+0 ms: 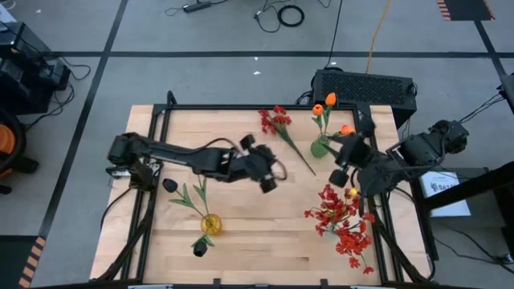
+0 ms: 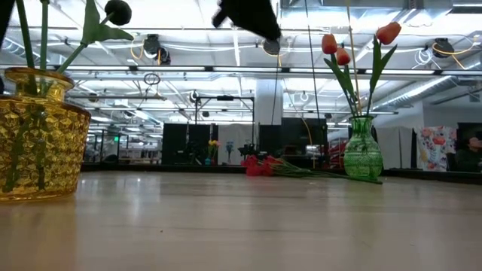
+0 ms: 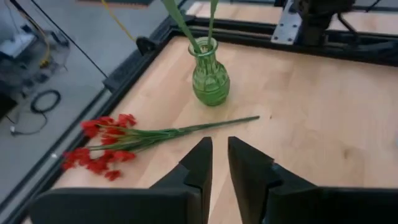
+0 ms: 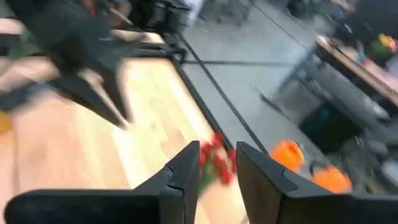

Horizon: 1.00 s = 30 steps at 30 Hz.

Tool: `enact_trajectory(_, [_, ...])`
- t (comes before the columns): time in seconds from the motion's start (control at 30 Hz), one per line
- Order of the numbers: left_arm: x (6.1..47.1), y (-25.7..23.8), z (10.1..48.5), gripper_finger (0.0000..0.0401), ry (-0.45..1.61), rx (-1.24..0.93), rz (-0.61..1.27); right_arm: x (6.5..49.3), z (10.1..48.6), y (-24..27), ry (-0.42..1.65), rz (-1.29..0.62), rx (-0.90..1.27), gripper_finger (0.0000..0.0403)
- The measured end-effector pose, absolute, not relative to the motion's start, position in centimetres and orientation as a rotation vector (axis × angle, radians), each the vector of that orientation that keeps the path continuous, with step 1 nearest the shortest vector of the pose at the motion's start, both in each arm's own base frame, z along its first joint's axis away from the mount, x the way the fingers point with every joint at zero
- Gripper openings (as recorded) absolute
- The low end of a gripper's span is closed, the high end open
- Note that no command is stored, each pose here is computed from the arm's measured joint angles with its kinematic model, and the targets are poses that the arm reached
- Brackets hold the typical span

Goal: Sort flowers into vase by color

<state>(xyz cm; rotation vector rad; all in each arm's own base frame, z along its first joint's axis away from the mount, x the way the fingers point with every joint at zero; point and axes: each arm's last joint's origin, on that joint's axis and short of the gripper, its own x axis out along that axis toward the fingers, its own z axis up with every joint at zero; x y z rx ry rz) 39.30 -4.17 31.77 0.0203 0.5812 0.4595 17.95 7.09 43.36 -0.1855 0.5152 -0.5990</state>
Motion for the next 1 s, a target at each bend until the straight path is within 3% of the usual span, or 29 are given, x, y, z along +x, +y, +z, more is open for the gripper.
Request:
enact_trajectory(0.1, [37.4, -5.3, 32.5, 0.0045, 0.545, 0.049, 0.438, 16.1, 43.1, 7.1, 0.496, -0.643, -0.122, 0.0103])
enact_trajectory(0.33, [34.5, -5.5, 32.1, 0.0029, 0.53, 0.044, 0.421, 13.4, 42.2, 9.2, 0.477, -0.544, -0.033, 0.0114])
enact_trajectory(1.0, [33.6, -6.2, 32.4, 0.0028, 0.484, 0.032, 0.388, 7.8, 34.9, 8.2, 0.328, -0.493, 0.432, 0.0105])
